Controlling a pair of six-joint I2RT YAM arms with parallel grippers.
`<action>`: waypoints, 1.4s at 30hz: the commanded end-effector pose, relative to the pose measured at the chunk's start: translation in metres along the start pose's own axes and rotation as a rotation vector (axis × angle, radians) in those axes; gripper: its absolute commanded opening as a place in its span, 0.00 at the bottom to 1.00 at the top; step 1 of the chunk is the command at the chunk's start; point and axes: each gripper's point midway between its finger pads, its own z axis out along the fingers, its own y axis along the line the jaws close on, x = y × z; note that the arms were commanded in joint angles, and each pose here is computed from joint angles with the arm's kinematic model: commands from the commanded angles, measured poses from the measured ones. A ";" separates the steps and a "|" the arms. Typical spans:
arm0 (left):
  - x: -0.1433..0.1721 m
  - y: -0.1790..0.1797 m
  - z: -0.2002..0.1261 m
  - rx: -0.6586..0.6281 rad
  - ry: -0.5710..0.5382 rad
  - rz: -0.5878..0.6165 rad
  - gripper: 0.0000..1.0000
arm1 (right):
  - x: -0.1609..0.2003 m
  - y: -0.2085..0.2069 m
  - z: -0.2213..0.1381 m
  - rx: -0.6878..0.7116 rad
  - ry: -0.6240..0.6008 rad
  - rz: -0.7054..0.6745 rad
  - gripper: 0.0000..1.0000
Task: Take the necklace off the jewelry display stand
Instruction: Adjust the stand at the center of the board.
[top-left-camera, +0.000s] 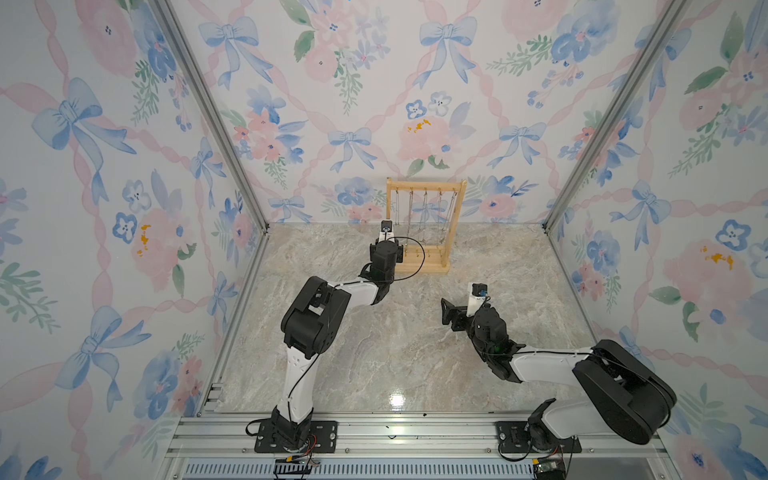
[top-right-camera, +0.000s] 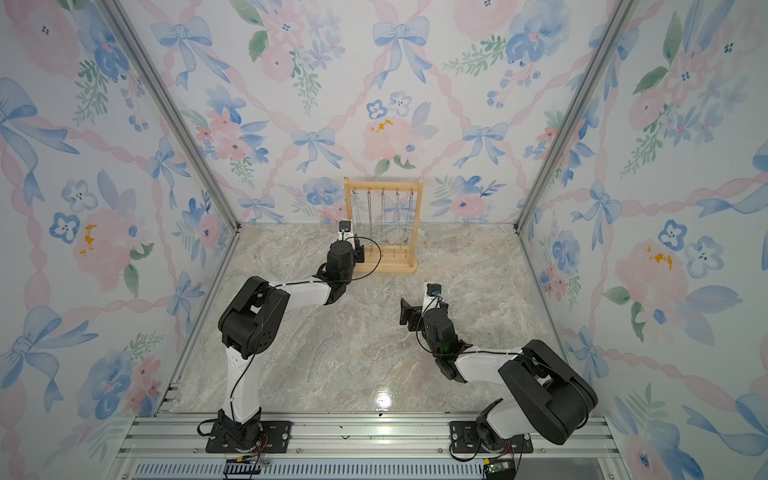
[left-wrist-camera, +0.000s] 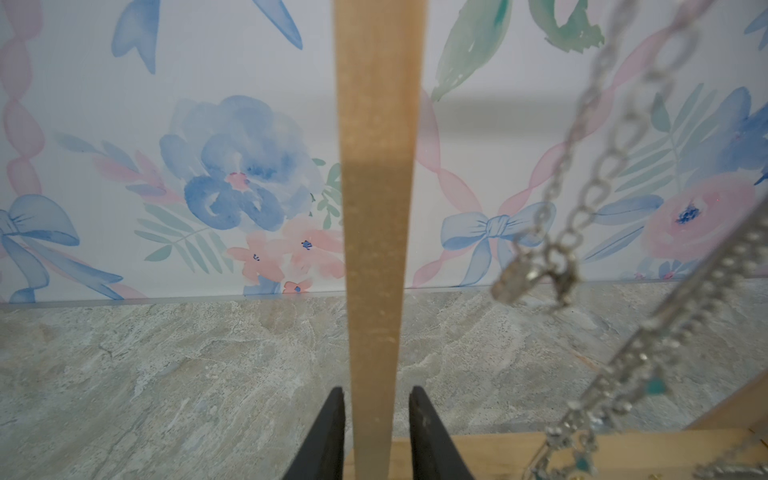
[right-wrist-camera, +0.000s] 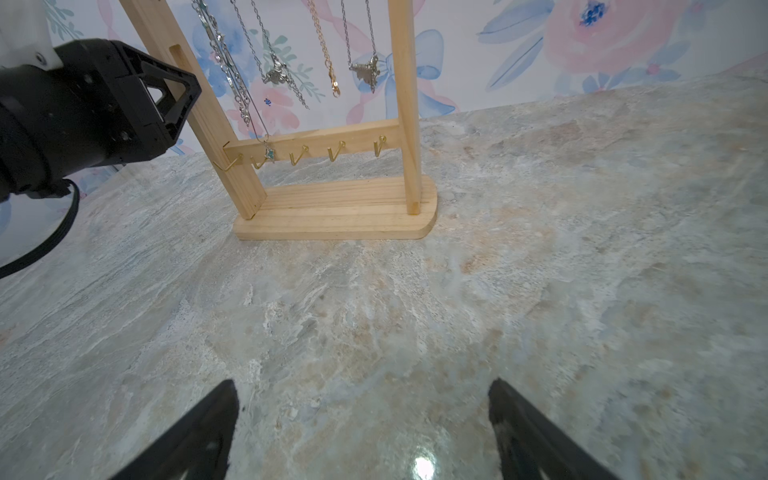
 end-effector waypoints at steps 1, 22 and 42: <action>-0.026 -0.001 -0.010 0.015 -0.053 0.003 0.32 | -0.003 0.006 0.002 -0.013 -0.002 0.007 0.95; -0.024 0.021 -0.054 0.027 -0.017 0.035 0.77 | -0.006 0.006 0.000 -0.018 -0.011 0.018 0.95; -0.033 0.025 -0.139 0.236 0.157 -0.016 0.98 | -0.002 -0.008 -0.006 0.023 -0.057 0.134 0.87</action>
